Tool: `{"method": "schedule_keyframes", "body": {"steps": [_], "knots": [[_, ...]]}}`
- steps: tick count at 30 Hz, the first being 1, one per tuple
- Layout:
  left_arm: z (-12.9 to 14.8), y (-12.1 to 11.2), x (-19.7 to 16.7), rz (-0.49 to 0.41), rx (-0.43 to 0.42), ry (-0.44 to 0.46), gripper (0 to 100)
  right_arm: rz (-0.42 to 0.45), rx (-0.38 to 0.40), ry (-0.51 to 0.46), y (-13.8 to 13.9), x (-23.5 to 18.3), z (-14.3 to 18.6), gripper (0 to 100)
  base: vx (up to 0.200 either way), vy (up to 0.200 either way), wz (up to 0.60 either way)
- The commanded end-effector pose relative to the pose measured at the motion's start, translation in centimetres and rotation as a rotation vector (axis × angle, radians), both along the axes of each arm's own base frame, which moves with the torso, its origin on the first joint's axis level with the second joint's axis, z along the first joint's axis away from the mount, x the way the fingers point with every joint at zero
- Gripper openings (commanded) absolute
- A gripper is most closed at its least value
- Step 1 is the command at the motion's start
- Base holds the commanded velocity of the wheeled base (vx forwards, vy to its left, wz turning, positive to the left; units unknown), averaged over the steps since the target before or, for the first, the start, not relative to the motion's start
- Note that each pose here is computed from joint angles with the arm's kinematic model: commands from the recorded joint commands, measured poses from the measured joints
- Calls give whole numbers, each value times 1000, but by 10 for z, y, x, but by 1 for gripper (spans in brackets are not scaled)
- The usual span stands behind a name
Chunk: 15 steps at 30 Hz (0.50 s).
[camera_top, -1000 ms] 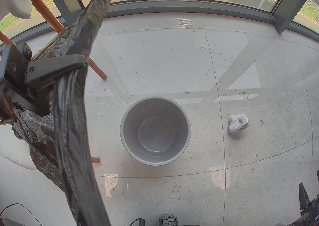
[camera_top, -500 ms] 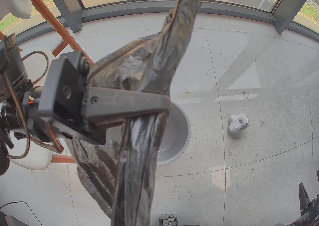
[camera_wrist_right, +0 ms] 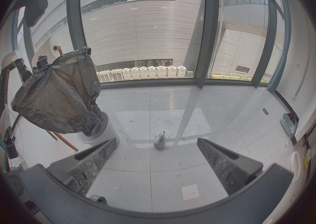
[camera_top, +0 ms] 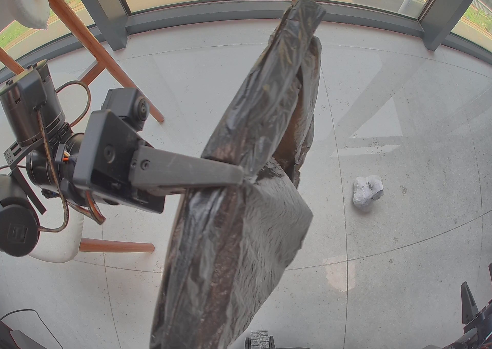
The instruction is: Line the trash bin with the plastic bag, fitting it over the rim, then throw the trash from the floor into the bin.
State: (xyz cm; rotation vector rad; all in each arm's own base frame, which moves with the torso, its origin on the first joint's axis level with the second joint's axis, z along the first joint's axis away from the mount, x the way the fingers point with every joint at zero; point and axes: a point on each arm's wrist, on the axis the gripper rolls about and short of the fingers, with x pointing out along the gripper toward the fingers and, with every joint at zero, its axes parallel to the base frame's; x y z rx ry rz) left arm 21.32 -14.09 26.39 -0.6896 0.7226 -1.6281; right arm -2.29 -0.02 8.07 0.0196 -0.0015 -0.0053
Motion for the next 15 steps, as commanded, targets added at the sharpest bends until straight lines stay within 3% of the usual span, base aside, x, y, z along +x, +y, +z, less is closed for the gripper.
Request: {"method": "schedule_keyframes", "body": {"steps": [1, 15], "knots": [[-7, 23, 19, 45, 8, -9, 0, 1, 0, 0, 0, 0, -5, 100, 0, 0, 0], [-6, 34, 22, 86, 7, -7, 0, 1, 0, 1, 0, 0, -5, 100, 0, 0, 0]]}}
